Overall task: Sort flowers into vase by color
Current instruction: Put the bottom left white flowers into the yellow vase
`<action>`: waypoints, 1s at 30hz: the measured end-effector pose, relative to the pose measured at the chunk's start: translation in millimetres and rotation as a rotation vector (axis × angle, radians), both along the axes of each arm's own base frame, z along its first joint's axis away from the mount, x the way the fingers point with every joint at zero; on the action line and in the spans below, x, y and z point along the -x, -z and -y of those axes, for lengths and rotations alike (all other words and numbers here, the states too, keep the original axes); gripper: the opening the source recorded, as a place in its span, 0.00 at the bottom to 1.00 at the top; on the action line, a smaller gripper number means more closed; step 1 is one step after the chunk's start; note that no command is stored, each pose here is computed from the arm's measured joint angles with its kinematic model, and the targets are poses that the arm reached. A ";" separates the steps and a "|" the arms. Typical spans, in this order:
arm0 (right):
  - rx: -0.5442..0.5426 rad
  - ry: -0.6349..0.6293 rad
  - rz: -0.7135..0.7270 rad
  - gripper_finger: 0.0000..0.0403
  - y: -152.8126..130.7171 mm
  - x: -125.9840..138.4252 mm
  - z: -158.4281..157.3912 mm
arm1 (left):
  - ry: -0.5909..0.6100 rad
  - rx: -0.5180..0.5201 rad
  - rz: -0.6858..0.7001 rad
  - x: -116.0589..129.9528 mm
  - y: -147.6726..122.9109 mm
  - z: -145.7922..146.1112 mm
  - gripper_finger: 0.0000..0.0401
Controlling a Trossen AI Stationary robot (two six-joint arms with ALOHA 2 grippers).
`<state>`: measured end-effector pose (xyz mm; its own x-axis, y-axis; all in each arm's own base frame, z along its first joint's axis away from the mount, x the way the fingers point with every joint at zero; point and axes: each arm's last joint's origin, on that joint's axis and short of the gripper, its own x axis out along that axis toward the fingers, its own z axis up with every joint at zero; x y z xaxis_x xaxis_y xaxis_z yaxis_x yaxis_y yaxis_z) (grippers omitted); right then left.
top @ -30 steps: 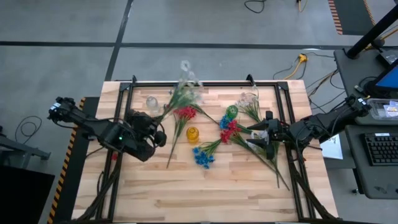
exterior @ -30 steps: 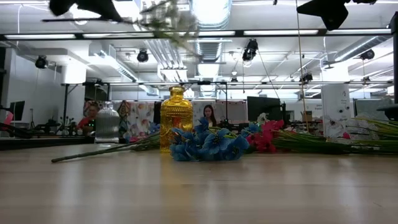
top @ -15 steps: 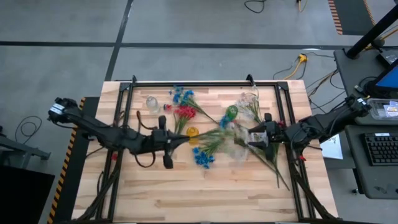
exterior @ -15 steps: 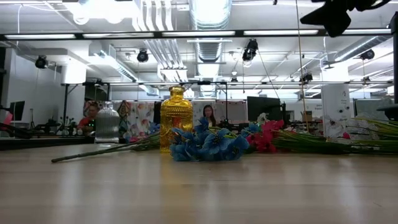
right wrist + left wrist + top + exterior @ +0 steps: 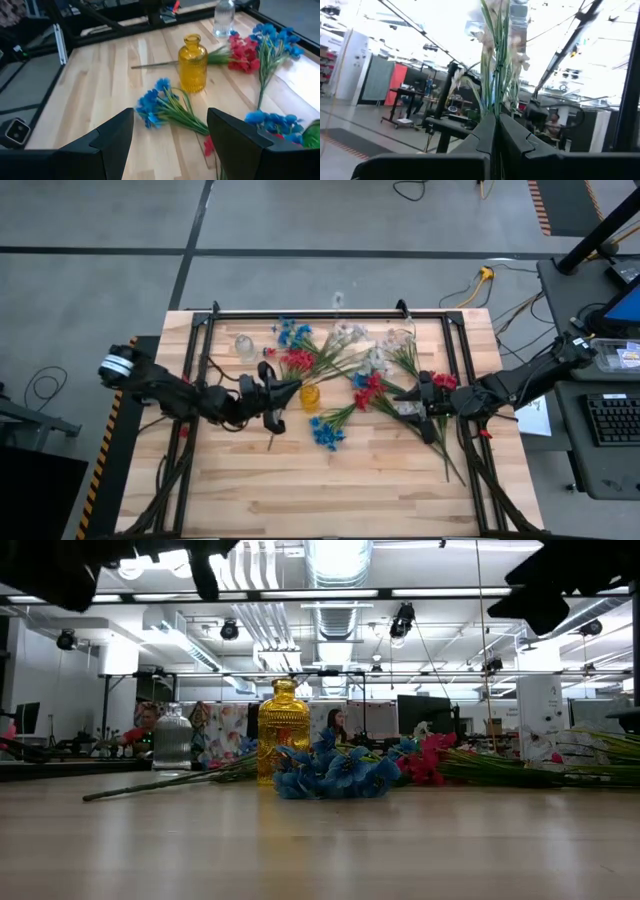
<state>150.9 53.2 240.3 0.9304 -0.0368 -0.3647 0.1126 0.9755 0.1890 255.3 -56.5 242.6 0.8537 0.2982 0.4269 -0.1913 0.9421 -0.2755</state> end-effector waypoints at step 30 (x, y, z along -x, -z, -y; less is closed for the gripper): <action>0.006 -0.014 0.090 0.61 -8.2 -5.0 -2.0 | 0.305 -0.176 0.079 -59.5 5.9 -33.8 0.00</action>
<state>156.0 55.2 248.5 0.9599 -0.0256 -0.2790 0.0818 0.9780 0.1918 314.8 -22.6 236.7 0.8545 -0.0490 0.5172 0.1214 0.9868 -0.1071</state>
